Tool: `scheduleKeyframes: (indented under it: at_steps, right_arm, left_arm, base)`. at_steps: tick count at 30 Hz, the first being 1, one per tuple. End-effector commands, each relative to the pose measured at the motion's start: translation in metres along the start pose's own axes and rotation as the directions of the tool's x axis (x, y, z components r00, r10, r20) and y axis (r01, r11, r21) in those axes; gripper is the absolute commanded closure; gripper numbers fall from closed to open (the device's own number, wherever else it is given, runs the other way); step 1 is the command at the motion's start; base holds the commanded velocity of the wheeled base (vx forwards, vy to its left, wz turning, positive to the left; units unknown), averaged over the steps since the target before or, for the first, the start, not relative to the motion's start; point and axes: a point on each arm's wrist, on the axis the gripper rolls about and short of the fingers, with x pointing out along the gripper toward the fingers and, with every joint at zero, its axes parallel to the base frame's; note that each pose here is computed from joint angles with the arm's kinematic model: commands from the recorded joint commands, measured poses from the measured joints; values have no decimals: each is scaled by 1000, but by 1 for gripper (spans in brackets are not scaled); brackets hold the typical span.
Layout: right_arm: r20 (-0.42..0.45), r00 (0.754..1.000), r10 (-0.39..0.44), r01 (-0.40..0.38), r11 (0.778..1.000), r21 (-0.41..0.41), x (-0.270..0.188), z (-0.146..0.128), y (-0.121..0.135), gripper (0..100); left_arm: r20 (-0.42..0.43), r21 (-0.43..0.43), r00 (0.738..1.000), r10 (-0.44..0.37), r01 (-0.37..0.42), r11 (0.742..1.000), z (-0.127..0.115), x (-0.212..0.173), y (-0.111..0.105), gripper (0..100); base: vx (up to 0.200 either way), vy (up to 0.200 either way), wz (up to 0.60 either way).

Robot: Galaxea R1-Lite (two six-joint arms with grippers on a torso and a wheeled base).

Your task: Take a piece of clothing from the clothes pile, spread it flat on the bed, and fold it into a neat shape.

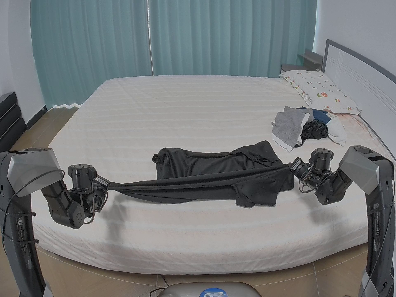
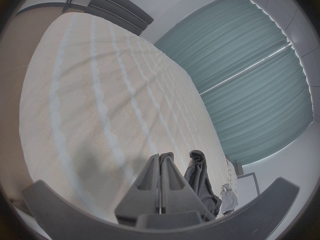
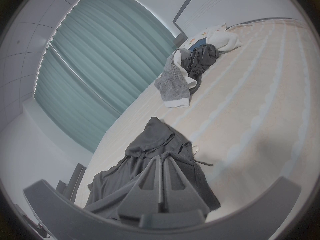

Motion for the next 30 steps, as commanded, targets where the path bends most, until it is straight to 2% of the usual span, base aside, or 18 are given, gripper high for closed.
scheduleKeyframes:
  at_steps: [1, 2, 3, 7, 13, 16, 18, 21, 24, 30]
  right_arm:
    - [5, 999, -33, 33, 999, -3, 20, -22, -13, 100]
    - [5, 999, -32, 32, 999, -5, 21, -24, -12, 100]
    - [3, 1000, -27, 27, 1000, -8, 23, -27, -12, 0]
    - [18, 1000, -14, 14, 1000, -11, 24, -27, -12, 0]
    - [61, 998, 25, -25, 1000, -11, 10, -11, -7, 0]
    - [14, 998, 54, -54, 999, -2, -12, 0, -2, 0]
    - [-67, 994, 90, -90, 996, 6, -37, 3, 1, 0]
    - [-183, 976, 115, -113, 993, 19, -58, -10, 2, 0]
    - [-255, 960, 114, -111, 993, 29, -67, -24, 3, 0]
    - [-334, 936, 107, -106, 994, 23, -65, -54, 8, 0]
  left_arm:
    - [-7, 3, 1000, 16, -16, 1000, -3, 5, 6, 100]
    - [-6, 3, 1000, 18, -18, 1000, -3, 5, 6, 100]
    - [-8, 3, 1000, 18, -18, 1000, -4, 5, 6, 100]
    - [-11, 6, 1000, 25, -25, 1000, -5, 6, 8, 100]
    - [-11, 6, 1000, 25, -25, 1000, -5, 7, 8, 100]
    - [-11, 6, 1000, 26, -26, 1000, -5, 6, 8, 100]
    - [-11, 6, 1000, 26, -26, 1000, -5, 6, 8, 100]
    - [-13, 8, 1000, 26, -25, 1000, -5, 6, 8, 100]
    - [-13, 8, 1000, 26, -25, 1000, -5, 6, 8, 100]
    - [-14, 8, 1000, 28, -28, 1000, -6, 6, 9, 100]
  base:
    - [0, 0, 0]
    - [0, 0, 0]
    - [0, 0, 0]
    - [0, 0, 0]
    - [0, 0, 0]
    - [0, 0, 0]
    - [0, 0, 0]
    - [0, 0, 0]
    - [0, 0, 0]
    - [0, 0, 0]
